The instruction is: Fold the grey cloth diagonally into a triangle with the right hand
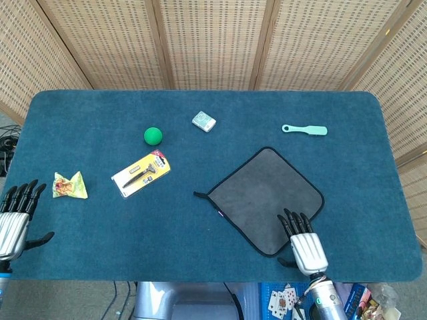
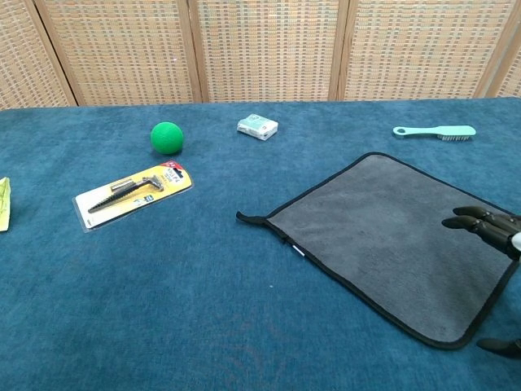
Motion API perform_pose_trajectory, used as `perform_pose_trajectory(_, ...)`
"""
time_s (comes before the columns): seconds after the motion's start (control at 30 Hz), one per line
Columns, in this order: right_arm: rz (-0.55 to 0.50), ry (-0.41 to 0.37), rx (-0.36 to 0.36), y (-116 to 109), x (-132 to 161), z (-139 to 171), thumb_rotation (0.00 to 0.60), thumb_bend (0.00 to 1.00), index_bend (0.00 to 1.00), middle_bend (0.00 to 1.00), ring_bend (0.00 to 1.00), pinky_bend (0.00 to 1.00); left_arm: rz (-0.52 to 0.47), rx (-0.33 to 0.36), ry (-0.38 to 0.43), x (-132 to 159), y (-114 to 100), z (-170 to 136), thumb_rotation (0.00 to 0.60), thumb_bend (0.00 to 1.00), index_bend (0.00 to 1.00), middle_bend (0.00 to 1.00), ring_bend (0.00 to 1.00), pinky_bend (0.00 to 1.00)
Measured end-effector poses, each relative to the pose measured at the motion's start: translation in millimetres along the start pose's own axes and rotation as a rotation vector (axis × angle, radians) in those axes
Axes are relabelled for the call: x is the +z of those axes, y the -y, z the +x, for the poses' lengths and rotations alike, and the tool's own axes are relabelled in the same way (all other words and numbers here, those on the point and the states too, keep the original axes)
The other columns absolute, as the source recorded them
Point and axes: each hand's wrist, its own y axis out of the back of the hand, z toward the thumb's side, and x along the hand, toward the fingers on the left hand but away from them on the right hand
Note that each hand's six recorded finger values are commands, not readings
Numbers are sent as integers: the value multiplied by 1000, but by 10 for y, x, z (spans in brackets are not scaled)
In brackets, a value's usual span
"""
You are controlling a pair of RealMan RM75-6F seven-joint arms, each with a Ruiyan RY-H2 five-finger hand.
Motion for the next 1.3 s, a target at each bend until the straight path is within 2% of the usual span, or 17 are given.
perform_pose_trajectory(0.27,-26,12,6,118,30,-28,600,0,52,0,0,0,-1,-3,1,2,8,4,600,108,0,0,0,0)
perform_pose_trajectory(1.3,-42,7,38,261,120,-90,600,0,52,0,0,0,-2,-4,6,21,13,6,600,108,0,0,0,0)
